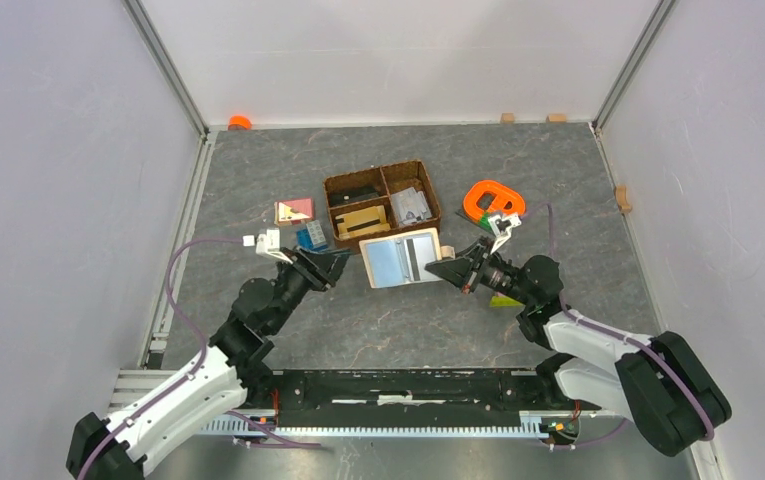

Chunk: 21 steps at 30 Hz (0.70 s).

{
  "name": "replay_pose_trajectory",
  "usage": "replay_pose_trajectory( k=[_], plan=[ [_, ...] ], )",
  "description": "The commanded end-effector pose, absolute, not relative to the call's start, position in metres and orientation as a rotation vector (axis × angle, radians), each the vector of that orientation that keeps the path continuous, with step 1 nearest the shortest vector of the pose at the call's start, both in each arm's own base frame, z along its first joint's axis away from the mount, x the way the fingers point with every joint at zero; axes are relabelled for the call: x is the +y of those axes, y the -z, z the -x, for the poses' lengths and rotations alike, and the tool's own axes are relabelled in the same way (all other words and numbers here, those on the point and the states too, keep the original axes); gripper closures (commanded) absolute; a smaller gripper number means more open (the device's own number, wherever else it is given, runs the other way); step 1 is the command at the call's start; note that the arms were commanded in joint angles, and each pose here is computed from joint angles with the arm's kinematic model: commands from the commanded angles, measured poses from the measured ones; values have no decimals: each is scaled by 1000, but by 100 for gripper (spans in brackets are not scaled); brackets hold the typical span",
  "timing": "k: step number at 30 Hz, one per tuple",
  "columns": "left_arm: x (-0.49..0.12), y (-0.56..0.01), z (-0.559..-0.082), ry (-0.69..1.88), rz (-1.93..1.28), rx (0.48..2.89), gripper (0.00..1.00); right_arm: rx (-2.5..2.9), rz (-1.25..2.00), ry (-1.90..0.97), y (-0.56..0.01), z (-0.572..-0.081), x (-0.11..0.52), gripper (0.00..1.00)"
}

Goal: Take the credit cards out of the card holder
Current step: Remove the credit card from the card holder.

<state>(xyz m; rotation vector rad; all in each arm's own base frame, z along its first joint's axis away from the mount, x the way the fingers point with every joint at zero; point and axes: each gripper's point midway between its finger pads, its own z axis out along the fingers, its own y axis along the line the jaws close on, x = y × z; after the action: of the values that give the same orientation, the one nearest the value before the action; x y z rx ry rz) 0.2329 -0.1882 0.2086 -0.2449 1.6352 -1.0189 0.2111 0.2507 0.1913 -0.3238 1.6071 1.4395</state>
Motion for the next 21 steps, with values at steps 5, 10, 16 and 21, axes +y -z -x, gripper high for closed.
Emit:
replay_pose_trajectory(
  k=[5,10,16,21],
  plan=[
    [-234,-267,-192,1320,-136,1408,44,1561,322,-1287,-205,-230,242,100],
    [-257,-274,-175,1471,-274,1368,54,1500,378,-1380,-218,-217,249,100],
    [-277,-268,-169,1572,-334,1390,68,1443,403,-1470,-228,-205,253,100],
    [-292,-259,-169,1640,-358,1425,74,1437,434,-1494,-228,-199,260,100]
  ],
)
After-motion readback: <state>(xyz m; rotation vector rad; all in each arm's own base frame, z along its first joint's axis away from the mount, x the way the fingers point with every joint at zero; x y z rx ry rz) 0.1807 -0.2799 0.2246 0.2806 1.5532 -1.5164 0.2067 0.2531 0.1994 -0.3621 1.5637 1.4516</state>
